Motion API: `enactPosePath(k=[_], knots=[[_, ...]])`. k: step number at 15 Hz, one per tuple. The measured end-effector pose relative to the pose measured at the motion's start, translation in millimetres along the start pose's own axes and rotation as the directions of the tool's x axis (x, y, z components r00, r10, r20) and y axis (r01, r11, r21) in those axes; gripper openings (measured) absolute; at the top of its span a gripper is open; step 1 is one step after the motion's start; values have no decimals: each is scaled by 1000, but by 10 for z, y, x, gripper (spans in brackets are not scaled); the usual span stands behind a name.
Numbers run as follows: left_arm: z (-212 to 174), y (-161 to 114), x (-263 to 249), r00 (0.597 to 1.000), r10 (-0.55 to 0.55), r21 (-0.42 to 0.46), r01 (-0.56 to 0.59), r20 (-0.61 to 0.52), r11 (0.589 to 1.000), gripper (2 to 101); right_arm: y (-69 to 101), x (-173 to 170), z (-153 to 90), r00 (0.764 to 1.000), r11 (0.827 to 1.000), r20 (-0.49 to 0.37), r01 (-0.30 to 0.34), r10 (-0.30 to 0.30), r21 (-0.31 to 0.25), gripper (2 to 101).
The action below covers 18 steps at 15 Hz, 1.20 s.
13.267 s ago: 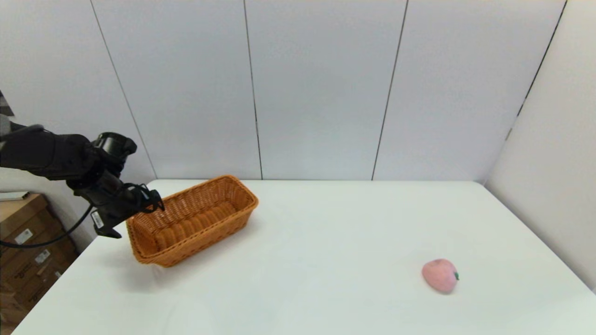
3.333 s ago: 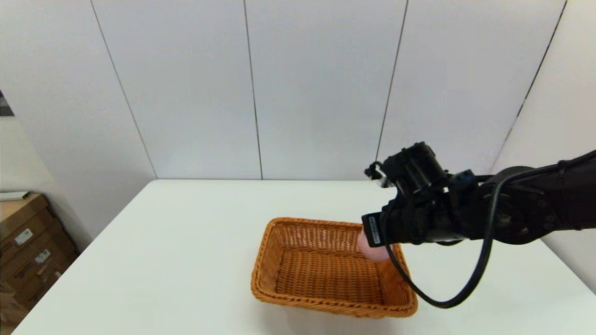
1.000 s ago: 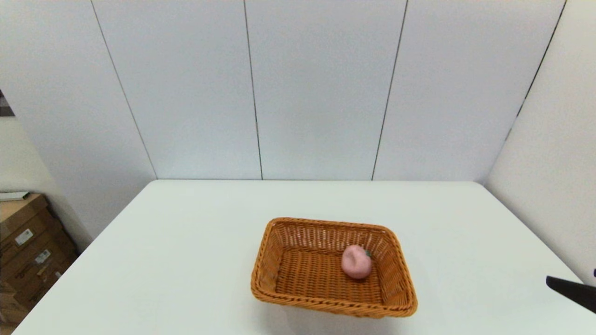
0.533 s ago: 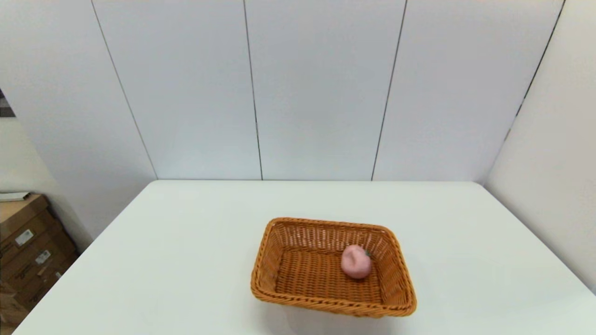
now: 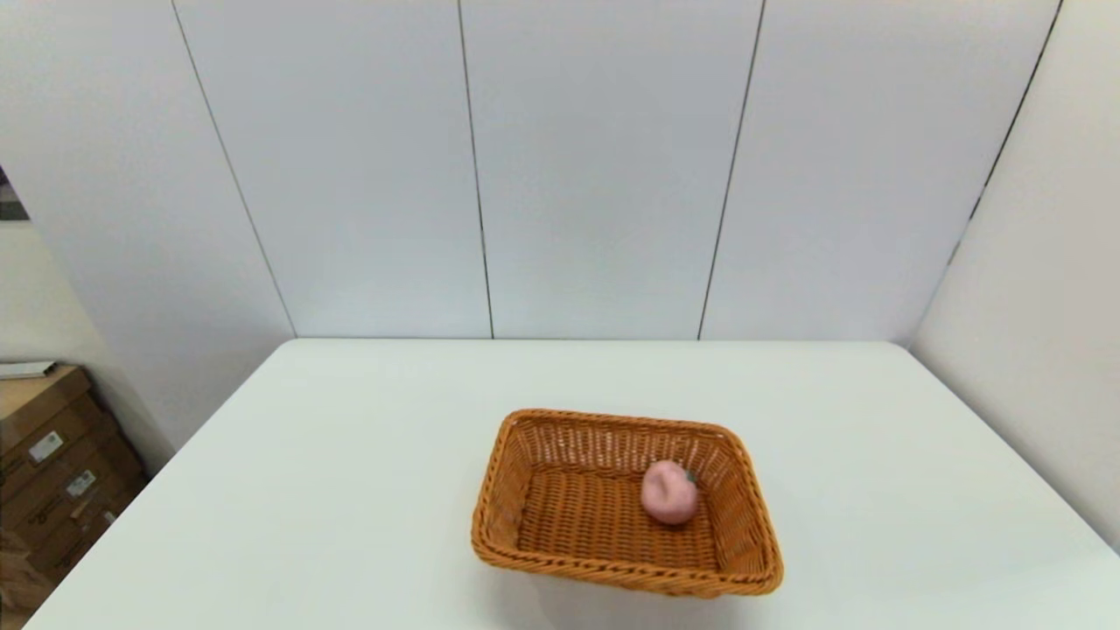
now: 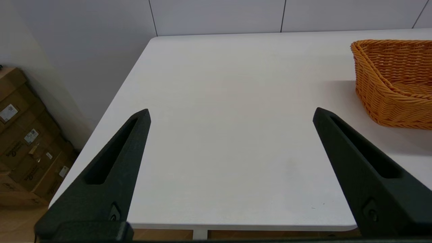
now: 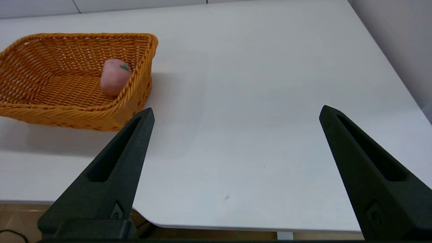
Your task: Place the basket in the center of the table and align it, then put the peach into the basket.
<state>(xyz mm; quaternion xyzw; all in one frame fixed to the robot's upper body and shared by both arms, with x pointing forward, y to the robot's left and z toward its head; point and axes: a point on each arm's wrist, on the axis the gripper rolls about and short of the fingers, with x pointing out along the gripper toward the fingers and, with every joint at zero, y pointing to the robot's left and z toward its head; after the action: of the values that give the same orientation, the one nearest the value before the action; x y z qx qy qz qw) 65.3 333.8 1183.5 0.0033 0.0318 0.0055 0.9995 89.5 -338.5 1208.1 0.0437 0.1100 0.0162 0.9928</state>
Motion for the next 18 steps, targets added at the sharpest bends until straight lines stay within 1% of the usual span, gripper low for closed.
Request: enactPosePath(k=[2, 5, 12, 16, 17, 18], knots=[[0, 0, 0, 1000, 0, 0, 0, 0, 1000, 978, -4, 12, -35, 1000, 1000, -6, -11, 11, -4, 971], [0, 0, 0, 1000, 0, 0, 0, 0, 1000, 978, -2, 35, -20, 997, 1000, 67, -24, 25, -4, 971], [0, 0, 0, 1000, 0, 0, 0, 0, 1000, 978, -7, 42, -32, 997, 1000, 72, -21, 22, -8, 971], [0, 0, 0, 1000, 0, 0, 0, 0, 1000, 978, -8, 48, -45, 997, 1000, 80, 16, -16, -8, 971], [0, 0, 0, 1000, 0, 0, 0, 0, 1000, 978, -4, 50, -49, 996, 1000, 86, 21, -21, -6, 971], [0, 0, 0, 1000, 0, 0, 0, 0, 1000, 978, 2, 50, -62, 996, 1000, 86, 11, -11, -8, 971]])
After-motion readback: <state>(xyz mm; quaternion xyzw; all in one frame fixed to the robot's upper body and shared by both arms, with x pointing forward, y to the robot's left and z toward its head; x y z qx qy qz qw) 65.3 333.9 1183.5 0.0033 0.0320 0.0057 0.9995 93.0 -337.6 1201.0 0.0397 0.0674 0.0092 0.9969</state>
